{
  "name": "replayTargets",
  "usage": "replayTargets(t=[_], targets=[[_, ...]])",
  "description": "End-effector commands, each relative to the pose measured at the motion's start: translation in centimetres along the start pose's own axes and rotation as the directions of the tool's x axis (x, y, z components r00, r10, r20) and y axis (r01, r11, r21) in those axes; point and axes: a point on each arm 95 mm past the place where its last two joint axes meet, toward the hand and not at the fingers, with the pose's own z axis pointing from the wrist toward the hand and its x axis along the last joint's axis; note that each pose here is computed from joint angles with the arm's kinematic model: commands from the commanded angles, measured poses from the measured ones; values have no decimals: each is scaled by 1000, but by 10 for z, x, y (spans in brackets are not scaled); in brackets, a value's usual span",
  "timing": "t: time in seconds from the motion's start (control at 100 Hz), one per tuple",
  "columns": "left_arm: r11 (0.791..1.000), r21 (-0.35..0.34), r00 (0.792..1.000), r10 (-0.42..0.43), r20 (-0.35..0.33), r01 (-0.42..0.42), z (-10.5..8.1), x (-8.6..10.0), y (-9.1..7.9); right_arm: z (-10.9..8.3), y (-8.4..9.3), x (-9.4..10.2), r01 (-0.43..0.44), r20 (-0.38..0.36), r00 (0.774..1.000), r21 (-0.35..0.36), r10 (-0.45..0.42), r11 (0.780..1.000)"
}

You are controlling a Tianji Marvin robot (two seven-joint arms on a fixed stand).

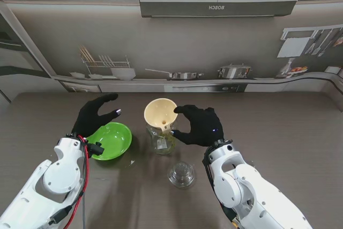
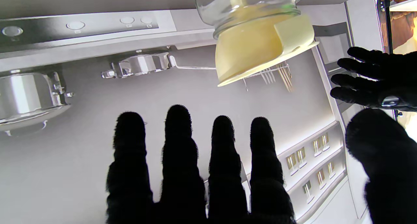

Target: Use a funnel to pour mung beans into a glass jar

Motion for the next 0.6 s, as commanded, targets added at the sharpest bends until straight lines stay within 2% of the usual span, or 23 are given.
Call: replayTargets(t=[0.0,0.14,0.35,0.59], targets=[[999,-43,1000,-15,-10,15,-9,4,16,2,2,5,-3,-9,1000,11,3,1000],[999,-27,999,-17,-40,16,-19,6,26,5,4,6,7,-14,1000,16,-7,1000],[1000,2,998,-30,-46,30,-26,3,31,15,11,6,25,-14,1000,32,-25,999],[1000,0,998,-31,-59,31,-30,6,30,42,19,0,42,4,999,67,-43,997]])
